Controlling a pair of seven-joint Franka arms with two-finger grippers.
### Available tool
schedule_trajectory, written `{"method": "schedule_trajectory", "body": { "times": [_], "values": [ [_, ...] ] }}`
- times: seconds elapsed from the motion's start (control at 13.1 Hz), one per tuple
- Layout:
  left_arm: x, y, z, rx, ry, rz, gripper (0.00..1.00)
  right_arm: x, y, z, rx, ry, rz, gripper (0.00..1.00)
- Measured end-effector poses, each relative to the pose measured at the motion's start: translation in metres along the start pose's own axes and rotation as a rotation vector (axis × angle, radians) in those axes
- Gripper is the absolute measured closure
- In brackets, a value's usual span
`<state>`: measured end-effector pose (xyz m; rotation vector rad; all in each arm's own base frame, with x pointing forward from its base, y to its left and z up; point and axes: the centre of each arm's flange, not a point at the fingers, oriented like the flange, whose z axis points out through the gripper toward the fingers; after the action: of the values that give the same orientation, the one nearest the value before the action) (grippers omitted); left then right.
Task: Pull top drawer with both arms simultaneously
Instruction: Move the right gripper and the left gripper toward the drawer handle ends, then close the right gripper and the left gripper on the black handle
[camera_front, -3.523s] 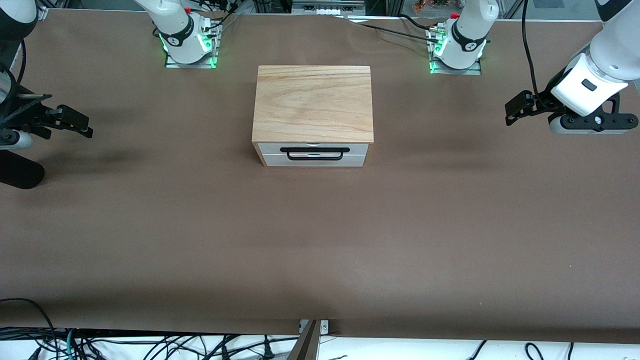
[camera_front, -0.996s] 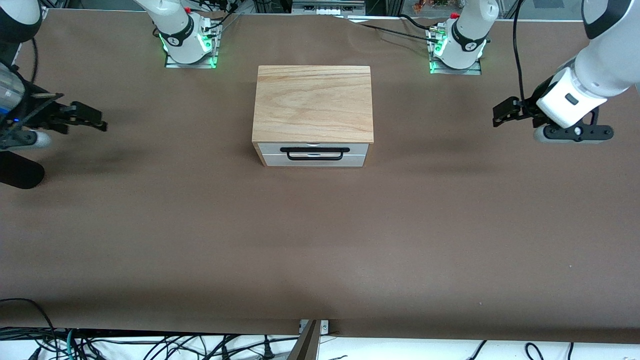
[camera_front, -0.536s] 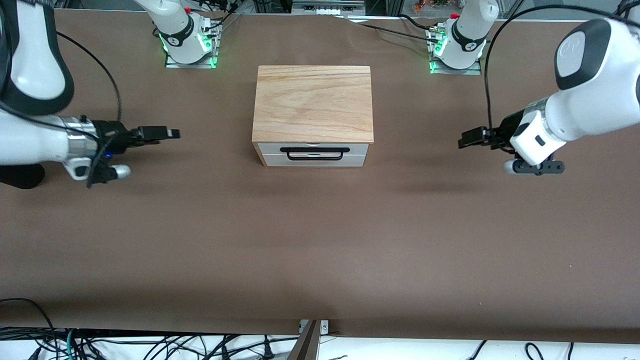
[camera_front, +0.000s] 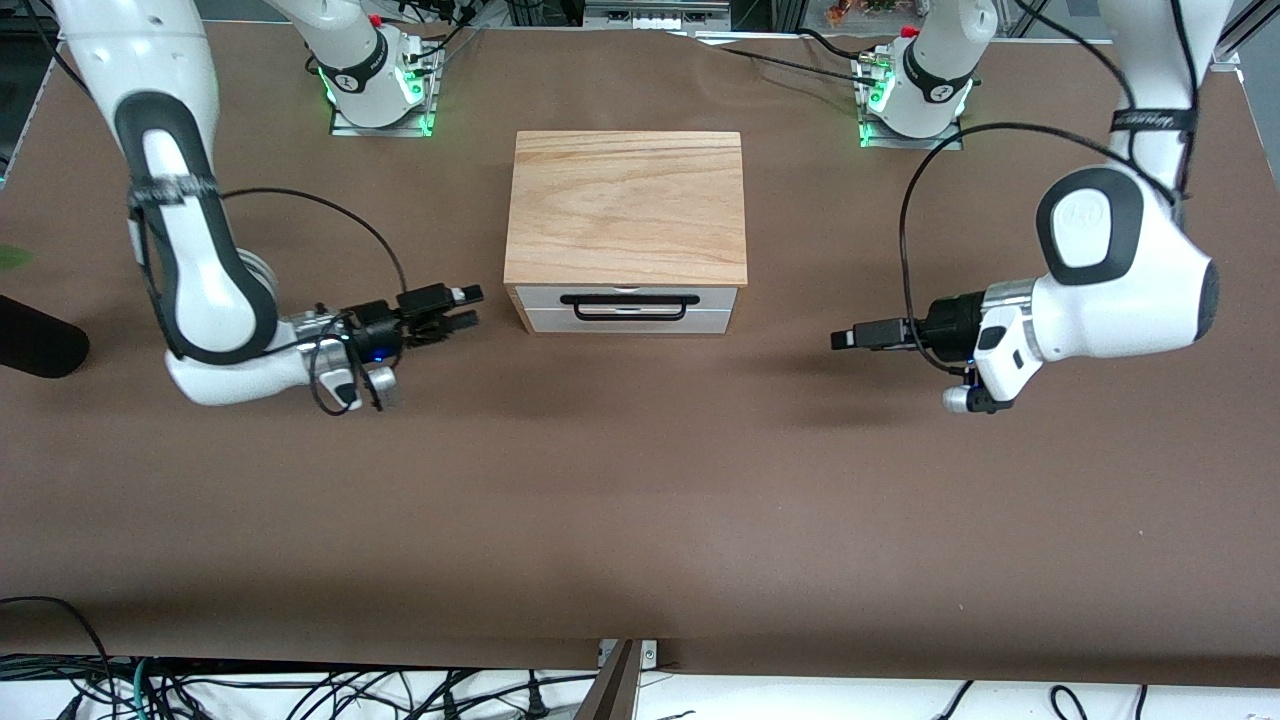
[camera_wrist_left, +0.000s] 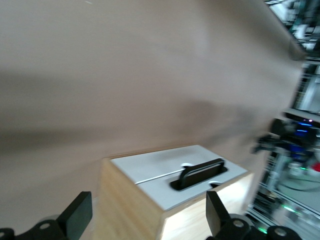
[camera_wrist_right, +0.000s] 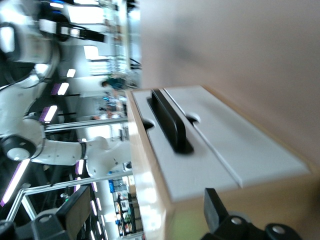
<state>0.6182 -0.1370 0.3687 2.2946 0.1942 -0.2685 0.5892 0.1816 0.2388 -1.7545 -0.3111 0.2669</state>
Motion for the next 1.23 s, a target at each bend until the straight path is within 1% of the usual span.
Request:
{"method": "schedule_trajectory", "body": {
  "times": [0.08, 0.15, 0.31, 0.46, 0.54, 0.61, 0.69, 0.77, 0.84, 1.07, 1.15, 1.23],
  "values": [
    [0.007, -0.009, 0.014, -0.071, -0.01, 0.016, 0.0, -0.001, 0.022, 0.024, 0.054, 0.043, -0.046, 0.0],
    [0.011, -0.016, 0.028, -0.139, -0.016, 0.034, 0.0, -0.002, 0.037, 0.043, 0.078, 0.073, -0.063, 0.0],
    [0.014, -0.031, 0.064, -0.281, -0.015, 0.084, 0.0, 0.0, 0.048, 0.073, 0.085, 0.114, -0.061, 0.0],
    [0.011, -0.044, 0.107, -0.411, 0.004, 0.132, 0.0, 0.001, 0.044, 0.093, 0.101, 0.145, -0.053, 0.0],
    [0.009, -0.048, 0.127, -0.459, 0.015, 0.145, 0.0, 0.001, 0.044, 0.098, 0.113, 0.156, -0.046, 0.01],
    [0.006, -0.05, 0.146, -0.499, 0.025, 0.151, 0.0, -0.001, 0.045, 0.103, 0.121, 0.161, -0.038, 0.05],
    [0.003, -0.05, 0.16, -0.53, 0.036, 0.159, 0.0, -0.004, 0.048, 0.106, 0.125, 0.16, -0.028, 0.05],
    [0.0, -0.05, 0.172, -0.557, 0.049, 0.174, 0.0, -0.008, 0.05, 0.109, 0.128, 0.158, -0.019, 0.13],
    [-0.005, -0.051, 0.184, -0.579, 0.063, 0.192, 0.0, -0.011, 0.052, 0.111, 0.13, 0.155, -0.012, 0.27],
    [-0.023, -0.055, 0.215, -0.63, 0.089, 0.231, 0.04, -0.014, 0.054, 0.115, 0.131, 0.151, -0.003, 0.65],
    [-0.029, -0.057, 0.223, -0.634, 0.09, 0.246, 0.07, -0.014, 0.054, 0.115, 0.132, 0.15, -0.003, 0.73],
    [-0.034, -0.059, 0.23, -0.635, 0.087, 0.258, 0.07, -0.014, 0.054, 0.116, 0.132, 0.149, -0.004, 0.73]
  ]
}}
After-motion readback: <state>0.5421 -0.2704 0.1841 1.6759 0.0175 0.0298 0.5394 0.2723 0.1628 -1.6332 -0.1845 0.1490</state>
